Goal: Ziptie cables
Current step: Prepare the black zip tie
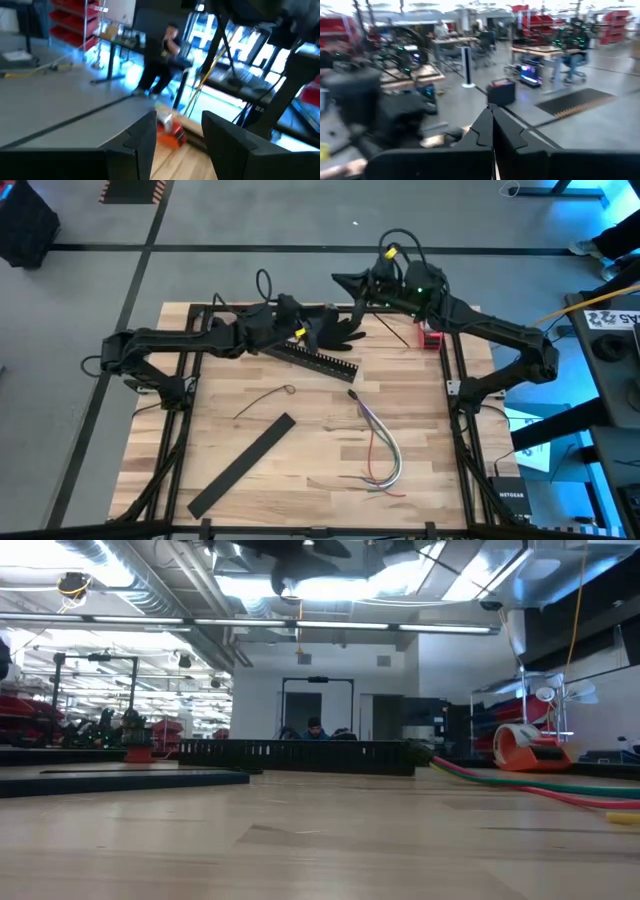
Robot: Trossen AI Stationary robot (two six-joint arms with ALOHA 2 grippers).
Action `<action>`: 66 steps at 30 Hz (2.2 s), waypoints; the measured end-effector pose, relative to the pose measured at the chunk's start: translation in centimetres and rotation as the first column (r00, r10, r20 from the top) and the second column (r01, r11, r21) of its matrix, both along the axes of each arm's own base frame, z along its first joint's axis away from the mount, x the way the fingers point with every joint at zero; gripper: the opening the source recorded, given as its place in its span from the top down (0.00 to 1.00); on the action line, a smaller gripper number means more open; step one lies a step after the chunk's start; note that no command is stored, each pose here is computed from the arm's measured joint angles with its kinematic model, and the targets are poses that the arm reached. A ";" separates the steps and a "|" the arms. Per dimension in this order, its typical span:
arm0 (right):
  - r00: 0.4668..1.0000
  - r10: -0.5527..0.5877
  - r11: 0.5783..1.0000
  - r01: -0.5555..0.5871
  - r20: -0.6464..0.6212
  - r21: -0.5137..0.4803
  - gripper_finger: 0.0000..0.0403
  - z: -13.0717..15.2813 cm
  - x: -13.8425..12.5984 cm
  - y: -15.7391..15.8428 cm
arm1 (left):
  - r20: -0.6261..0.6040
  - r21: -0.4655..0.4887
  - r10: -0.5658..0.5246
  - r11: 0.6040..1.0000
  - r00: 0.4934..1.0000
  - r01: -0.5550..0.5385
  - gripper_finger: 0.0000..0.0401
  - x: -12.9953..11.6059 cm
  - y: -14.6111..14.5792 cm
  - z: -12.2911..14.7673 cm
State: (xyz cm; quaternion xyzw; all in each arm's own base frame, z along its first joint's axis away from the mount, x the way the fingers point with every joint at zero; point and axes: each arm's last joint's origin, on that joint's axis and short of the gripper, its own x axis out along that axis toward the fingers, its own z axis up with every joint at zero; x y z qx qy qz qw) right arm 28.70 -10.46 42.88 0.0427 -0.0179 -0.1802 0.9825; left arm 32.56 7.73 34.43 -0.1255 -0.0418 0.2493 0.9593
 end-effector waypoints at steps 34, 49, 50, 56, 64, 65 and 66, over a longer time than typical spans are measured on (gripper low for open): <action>0.986 0.167 0.984 -0.166 -0.009 0.069 1.00 -1.9 3.6 3.4 | 0.108 0.165 -0.093 0.984 0.990 0.074 0.99 0.7 -1.5 1.2; 0.926 0.118 0.953 -0.207 -0.358 -0.223 0.75 2.6 0.6 3.8 | -0.014 0.181 -0.096 0.979 0.995 0.097 1.00 -0.4 -2.0 1.4; 0.909 0.101 0.945 -0.214 -0.403 -0.248 0.74 2.9 0.2 3.8 | -0.016 0.179 -0.096 0.979 0.995 0.097 1.00 -0.6 -2.0 1.6; 0.803 0.118 0.947 -0.268 -0.585 -0.177 0.71 2.2 -1.5 3.4 | 0.027 0.144 -0.113 0.984 0.993 0.108 1.00 -1.7 -2.5 2.7; 0.795 0.319 0.926 -0.378 -0.516 -0.011 0.71 -1.1 0.3 3.1 | 0.031 0.149 -0.200 0.970 0.979 0.193 1.00 -2.1 -3.4 3.2; 0.801 0.336 0.921 -0.389 -0.496 -0.005 0.71 -1.2 0.5 3.1 | 0.030 0.150 -0.215 0.967 0.976 0.208 1.00 -2.0 -3.5 3.2; 0.799 0.357 0.915 -0.403 -0.484 0.009 0.71 -1.4 0.6 3.1 | 0.030 0.151 -0.225 0.964 0.974 0.218 1.00 -2.0 -3.5 3.2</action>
